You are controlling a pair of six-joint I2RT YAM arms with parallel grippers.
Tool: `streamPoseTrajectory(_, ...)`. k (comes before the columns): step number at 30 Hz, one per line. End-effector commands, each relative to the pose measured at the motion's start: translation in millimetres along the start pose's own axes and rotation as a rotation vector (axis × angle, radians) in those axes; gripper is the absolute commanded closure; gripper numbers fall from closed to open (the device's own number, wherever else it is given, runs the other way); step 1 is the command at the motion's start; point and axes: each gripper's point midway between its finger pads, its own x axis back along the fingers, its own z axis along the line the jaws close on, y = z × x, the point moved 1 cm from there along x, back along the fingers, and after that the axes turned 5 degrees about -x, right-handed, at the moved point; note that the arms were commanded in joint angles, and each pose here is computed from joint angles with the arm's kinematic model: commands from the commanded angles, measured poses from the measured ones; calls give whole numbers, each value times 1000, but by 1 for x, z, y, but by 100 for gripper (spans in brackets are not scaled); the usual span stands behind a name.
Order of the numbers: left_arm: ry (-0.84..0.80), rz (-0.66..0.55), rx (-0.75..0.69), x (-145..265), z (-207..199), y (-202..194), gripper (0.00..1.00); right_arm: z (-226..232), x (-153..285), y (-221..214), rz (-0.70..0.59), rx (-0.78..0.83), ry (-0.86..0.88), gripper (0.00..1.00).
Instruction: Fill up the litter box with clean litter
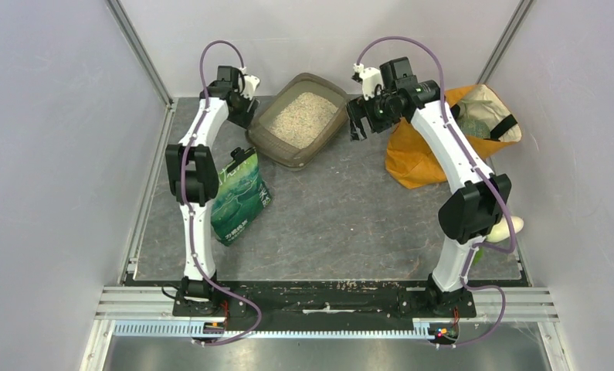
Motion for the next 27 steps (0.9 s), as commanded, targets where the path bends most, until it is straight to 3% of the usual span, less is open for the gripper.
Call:
streamPoseTrajectory(1,-187,-30,-112,20,-58,5,22,2,1,40,-130,-91,-3,8)
streamPoseTrajectory(7,-227,-58,-134,47,-78,10,22,3,-18,65,-183,-117,-10,17)
streamPoseTrajectory(11,-133,-93,-63,72,-53,24,19,7,-42,82,-204,-45,-104,30)
streamPoseTrajectory(16,-59,-220,112,135,-10,44,15,10,-81,98,-192,114,-223,45)
streamPoseTrajectory(22,-57,-276,187,204,-1,28,14,12,-139,91,-110,321,-248,51)
streamPoseTrajectory(27,-63,-305,192,242,-16,7,14,19,-169,82,-84,381,-229,51)
